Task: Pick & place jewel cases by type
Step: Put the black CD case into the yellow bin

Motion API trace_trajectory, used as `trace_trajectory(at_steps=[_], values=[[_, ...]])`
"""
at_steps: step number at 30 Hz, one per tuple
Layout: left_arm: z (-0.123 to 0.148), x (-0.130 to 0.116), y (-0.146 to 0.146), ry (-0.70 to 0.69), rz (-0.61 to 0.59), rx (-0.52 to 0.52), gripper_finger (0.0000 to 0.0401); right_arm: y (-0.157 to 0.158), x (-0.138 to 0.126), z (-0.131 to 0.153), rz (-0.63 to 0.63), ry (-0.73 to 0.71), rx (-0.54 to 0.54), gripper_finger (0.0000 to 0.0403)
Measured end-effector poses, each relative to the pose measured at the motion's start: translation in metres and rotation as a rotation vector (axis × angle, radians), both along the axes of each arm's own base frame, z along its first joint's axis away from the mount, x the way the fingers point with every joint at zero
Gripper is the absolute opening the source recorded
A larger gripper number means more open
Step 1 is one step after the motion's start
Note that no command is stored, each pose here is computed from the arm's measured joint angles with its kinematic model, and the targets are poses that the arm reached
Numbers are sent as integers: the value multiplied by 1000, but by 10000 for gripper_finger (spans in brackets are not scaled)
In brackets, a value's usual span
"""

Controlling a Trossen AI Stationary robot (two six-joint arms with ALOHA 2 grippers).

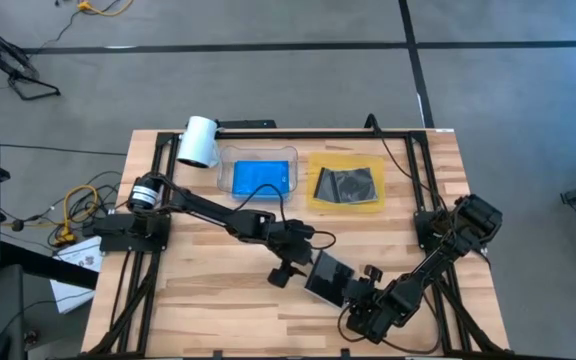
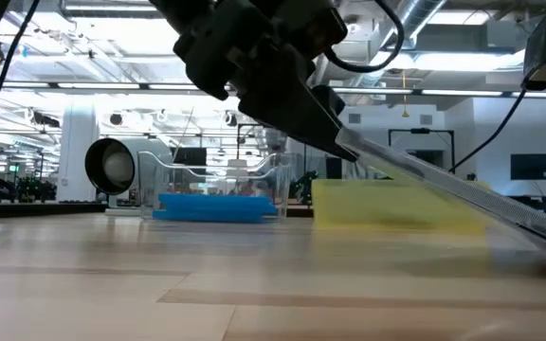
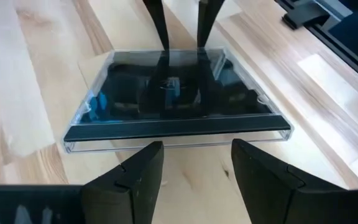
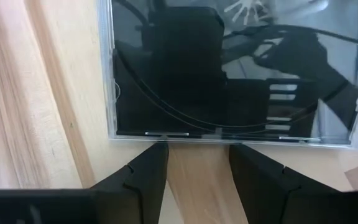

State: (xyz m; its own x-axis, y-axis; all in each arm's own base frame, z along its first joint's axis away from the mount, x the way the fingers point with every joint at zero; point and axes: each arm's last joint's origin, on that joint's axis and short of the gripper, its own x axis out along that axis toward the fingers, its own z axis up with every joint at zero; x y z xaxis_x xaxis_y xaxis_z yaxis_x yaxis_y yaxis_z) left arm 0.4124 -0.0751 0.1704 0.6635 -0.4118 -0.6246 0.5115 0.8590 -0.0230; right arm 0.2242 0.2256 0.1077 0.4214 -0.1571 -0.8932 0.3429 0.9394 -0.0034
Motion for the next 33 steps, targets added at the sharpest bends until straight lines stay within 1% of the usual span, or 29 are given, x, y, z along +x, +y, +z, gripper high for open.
trace_trajectory(at_steps=[10, 15, 19, 25, 33], values=[[6, 2, -5, -60, 3, 13, 185, -3, 4, 0, 12, -3, -14, 165], [17, 6, -10, -162, -32, -24, 185, -5, 6, 0, 22, -1, -21, 165], [19, 8, -11, -197, -50, -41, 185, -7, 8, 0, 32, 0, -28, 165], [19, 8, -11, -204, -40, -27, 185, -8, 9, 1, 36, -11, -44, 165], [19, 8, -9, -174, 30, -72, 185, -10, 11, 1, 32, -32, -69, 165]])
